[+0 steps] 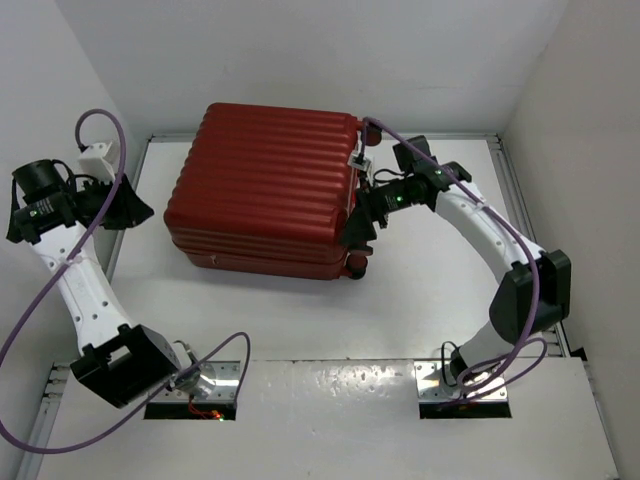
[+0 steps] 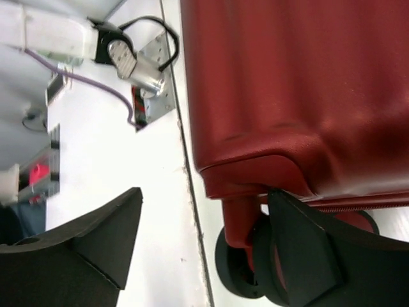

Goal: Pack the luggage

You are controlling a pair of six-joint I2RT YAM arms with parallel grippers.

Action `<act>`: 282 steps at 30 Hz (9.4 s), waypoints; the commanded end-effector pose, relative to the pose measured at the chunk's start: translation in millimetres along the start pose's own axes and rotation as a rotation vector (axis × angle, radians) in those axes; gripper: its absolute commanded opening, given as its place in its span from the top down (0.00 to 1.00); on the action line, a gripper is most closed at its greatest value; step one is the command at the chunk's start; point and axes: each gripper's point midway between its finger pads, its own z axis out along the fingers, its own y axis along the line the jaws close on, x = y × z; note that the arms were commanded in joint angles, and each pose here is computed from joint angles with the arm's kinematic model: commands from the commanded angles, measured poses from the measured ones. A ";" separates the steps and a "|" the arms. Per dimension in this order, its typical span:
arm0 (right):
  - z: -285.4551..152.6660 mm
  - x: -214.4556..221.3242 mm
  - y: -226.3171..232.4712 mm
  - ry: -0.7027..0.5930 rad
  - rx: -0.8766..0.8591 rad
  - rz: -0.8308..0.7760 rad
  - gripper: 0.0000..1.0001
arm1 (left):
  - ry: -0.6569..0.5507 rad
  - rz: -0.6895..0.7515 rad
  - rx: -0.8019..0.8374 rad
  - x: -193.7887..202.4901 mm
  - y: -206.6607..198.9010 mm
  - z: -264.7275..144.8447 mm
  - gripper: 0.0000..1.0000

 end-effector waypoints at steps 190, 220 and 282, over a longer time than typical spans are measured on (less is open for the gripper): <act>-10.5 4.2 -168.8 -0.700 0.916 -0.193 0.47 | 0.328 -0.334 -0.006 91.7 -192.3 162.9 0.85; -51.7 22.0 -177.2 -0.712 0.975 -0.262 1.00 | 0.317 -0.519 -0.183 93.9 -98.5 160.8 1.00; -135.5 -93.8 -364.4 -0.871 1.172 -0.311 1.00 | 0.246 -0.350 -0.603 57.9 119.4 186.2 1.00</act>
